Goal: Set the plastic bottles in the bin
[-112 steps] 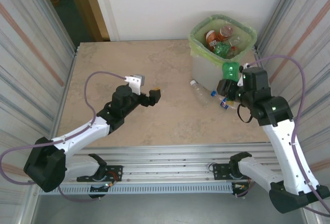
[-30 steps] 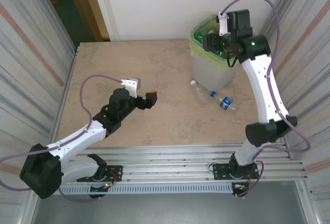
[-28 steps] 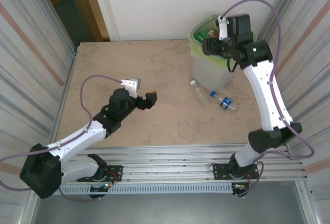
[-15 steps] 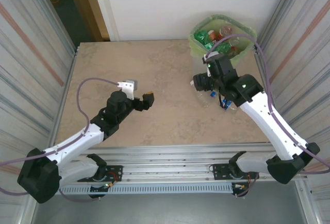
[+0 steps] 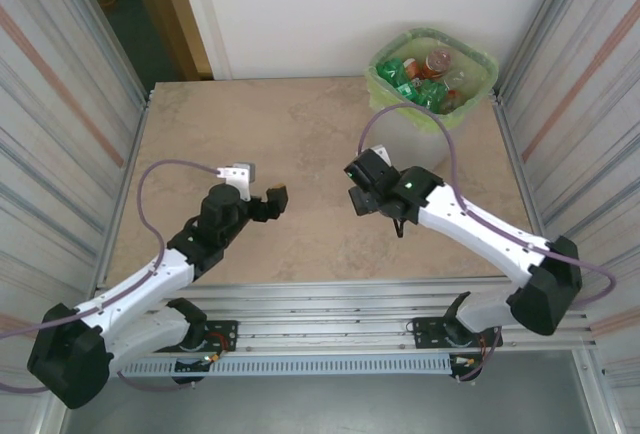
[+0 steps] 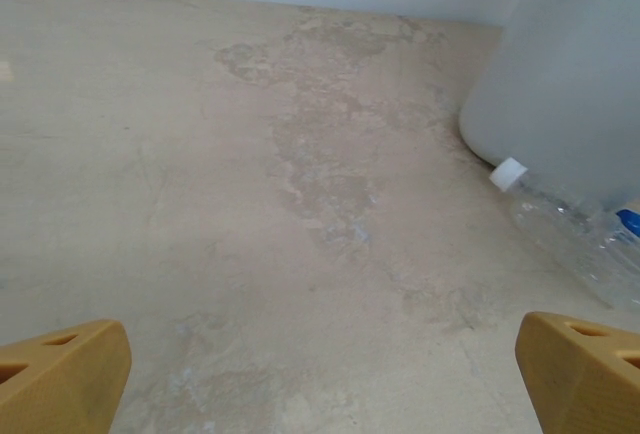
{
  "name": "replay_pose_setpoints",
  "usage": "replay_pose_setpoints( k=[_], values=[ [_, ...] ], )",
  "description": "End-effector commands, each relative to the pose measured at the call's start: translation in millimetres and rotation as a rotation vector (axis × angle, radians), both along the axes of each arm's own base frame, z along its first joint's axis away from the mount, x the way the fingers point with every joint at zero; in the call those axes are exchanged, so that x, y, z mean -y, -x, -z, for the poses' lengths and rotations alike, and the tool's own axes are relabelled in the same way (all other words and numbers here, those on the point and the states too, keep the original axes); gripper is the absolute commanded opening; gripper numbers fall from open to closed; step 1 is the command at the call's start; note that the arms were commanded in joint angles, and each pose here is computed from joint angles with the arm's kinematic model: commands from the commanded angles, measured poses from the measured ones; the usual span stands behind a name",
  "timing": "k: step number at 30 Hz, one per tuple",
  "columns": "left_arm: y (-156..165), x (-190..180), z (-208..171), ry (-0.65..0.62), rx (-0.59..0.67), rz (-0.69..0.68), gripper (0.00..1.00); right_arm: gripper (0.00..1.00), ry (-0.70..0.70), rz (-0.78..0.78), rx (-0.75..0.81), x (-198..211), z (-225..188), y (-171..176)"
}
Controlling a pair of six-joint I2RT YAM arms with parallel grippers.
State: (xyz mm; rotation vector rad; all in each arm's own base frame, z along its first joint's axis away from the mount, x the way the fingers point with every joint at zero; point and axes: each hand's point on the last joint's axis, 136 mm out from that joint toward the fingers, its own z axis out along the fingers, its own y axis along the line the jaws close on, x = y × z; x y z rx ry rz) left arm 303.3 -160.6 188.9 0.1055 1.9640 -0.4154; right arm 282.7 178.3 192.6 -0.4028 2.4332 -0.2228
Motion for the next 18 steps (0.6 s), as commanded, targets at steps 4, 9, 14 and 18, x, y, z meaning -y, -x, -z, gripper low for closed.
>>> replay_pose_setpoints(
  k=[4, 9, 14, 18],
  values=[
    [-1, -25, 8, 0.003, -0.009, -0.106, 0.99, 0.95, 0.124, 0.023, 0.0, 0, 27, -18],
    [-1, -32, 11, 0.024, -0.01, -0.131, 0.99, 0.95, 0.155, 0.027, -0.053, 6, 52, -33],
    [0, -34, 12, 0.034, -0.008, -0.139, 0.99, 0.95, 0.171, 0.002, -0.09, 8, 73, -49],
    [0, -33, 13, 0.037, -0.011, -0.137, 0.99, 0.93, 0.226, -0.011, -0.114, 13, 86, -63]
  ],
)
